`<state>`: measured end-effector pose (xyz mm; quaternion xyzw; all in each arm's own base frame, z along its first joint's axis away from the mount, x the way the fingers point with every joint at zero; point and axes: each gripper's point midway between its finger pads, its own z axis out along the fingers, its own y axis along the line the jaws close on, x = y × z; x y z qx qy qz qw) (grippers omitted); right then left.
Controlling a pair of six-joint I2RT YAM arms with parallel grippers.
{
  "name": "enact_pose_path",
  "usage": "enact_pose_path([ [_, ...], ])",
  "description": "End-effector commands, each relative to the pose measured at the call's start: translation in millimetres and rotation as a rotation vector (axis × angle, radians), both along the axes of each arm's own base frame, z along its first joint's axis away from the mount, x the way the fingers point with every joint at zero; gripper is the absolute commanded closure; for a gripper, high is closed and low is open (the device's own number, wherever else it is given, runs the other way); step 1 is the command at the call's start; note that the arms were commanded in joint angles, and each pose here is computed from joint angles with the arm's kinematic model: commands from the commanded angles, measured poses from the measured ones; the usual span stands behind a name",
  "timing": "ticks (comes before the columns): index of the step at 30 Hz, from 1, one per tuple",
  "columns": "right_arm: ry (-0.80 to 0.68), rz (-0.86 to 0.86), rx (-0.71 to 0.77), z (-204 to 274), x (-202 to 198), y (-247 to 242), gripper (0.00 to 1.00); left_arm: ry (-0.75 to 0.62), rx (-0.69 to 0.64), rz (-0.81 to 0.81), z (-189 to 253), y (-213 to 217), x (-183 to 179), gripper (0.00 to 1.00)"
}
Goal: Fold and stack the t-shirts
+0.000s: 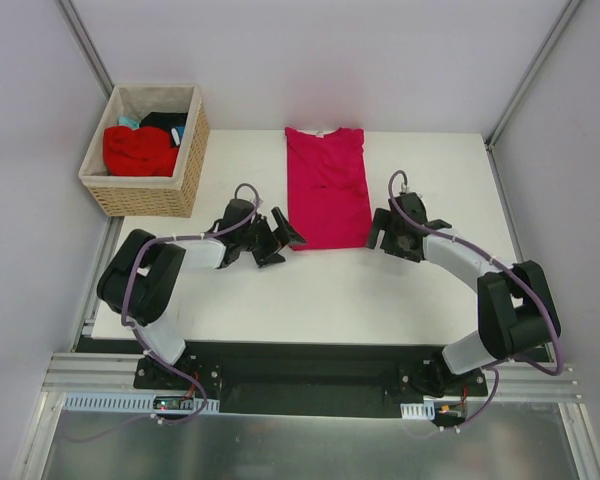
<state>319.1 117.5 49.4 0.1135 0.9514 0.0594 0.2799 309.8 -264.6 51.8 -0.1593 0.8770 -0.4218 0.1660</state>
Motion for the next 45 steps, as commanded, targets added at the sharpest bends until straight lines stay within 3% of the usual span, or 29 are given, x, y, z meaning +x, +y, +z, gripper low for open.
enact_pose_path([
  [1,-0.072,-0.027,0.041,23,14,-3,0.03,-0.033,0.069,0.06,-3,25,15,0.01],
  [5,-0.08,-0.051,0.097,24,21,-2,0.03,-0.027,0.05,0.064,-11,28,24,0.1],
  [9,-0.098,-0.064,0.125,28,30,-2,0.03,-0.015,0.001,0.064,-14,24,30,0.29],
  [15,-0.108,-0.09,0.142,29,40,-5,0.02,0.013,-0.035,0.071,-25,19,30,0.48],
  [24,-0.086,-0.121,0.205,15,49,-5,0.02,0.024,-0.036,0.074,-33,19,32,0.58],
  [28,-0.083,-0.113,0.28,6,53,3,0.01,0.029,-0.041,0.077,-34,18,34,0.73],
  [45,-0.027,-0.093,0.318,-11,53,12,0.01,0.037,-0.073,0.077,-35,9,42,0.74],
])
